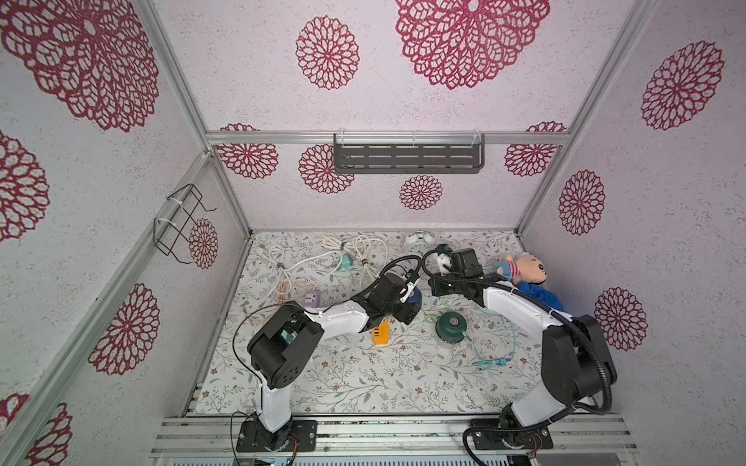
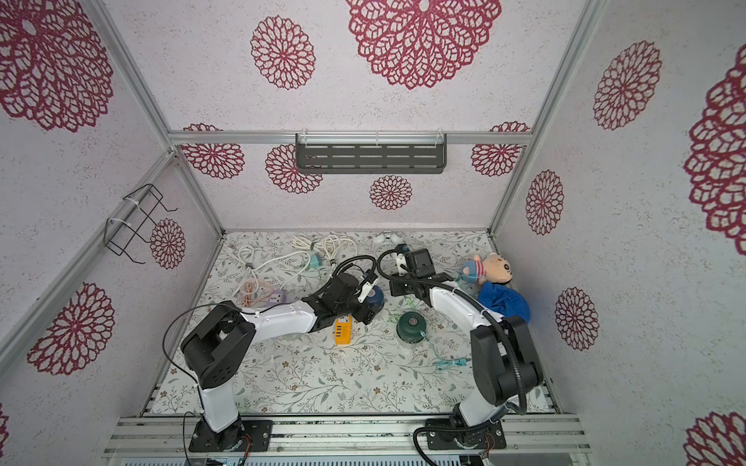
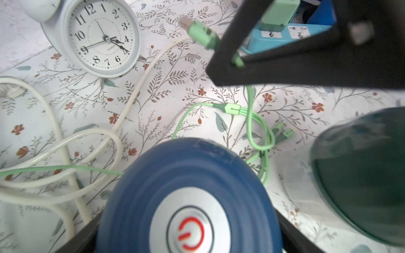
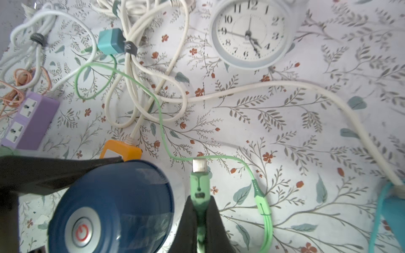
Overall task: Charge the cordless meat grinders
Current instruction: Pick up the cordless meat grinder at the center of the board, then place the cordless meat grinder at the center of the board.
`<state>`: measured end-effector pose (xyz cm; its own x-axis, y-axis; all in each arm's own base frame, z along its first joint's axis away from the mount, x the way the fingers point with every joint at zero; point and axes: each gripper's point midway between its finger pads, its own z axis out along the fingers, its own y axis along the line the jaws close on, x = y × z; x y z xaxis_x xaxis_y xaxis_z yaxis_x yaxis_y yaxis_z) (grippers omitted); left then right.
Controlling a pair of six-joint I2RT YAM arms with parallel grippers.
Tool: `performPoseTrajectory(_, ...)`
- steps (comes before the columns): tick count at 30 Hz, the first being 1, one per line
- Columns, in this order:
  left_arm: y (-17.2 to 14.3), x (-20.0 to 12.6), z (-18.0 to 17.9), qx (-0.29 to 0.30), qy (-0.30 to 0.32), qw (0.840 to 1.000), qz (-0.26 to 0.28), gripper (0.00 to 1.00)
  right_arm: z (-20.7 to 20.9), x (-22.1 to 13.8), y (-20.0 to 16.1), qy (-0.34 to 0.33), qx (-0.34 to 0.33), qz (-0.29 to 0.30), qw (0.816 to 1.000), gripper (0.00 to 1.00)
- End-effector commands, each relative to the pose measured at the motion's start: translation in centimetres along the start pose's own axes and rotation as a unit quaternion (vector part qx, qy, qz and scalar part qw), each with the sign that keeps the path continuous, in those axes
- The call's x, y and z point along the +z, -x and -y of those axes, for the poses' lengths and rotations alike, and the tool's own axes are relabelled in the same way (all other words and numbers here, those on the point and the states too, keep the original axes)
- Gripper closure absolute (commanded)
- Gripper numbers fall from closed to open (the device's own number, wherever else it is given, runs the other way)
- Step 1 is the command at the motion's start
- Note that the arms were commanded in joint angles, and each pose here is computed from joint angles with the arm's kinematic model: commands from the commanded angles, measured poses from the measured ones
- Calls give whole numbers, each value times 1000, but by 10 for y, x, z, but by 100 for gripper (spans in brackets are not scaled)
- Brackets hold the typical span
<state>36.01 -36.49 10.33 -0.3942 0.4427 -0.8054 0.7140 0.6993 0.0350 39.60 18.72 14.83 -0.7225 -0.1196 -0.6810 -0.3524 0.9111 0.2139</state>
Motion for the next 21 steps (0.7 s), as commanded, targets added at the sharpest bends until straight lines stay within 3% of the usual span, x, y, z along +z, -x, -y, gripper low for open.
performPoseTrajectory(1,47,-50,1,-12,41,997,68,14,2,-26,14,-19,-17,31,999,100)
performPoseTrajectory(7,16,-118,14,-45,120,991,45,14,-17,-48,19,-6,-33,56,998,100)
performPoseTrajectory(12,-26,-163,25,-121,169,977,43,14,-45,-53,16,1,-66,60,996,100)
performPoseTrajectory(21,-82,-182,33,-216,259,940,54,12,-81,-33,-5,7,-104,31,994,100)
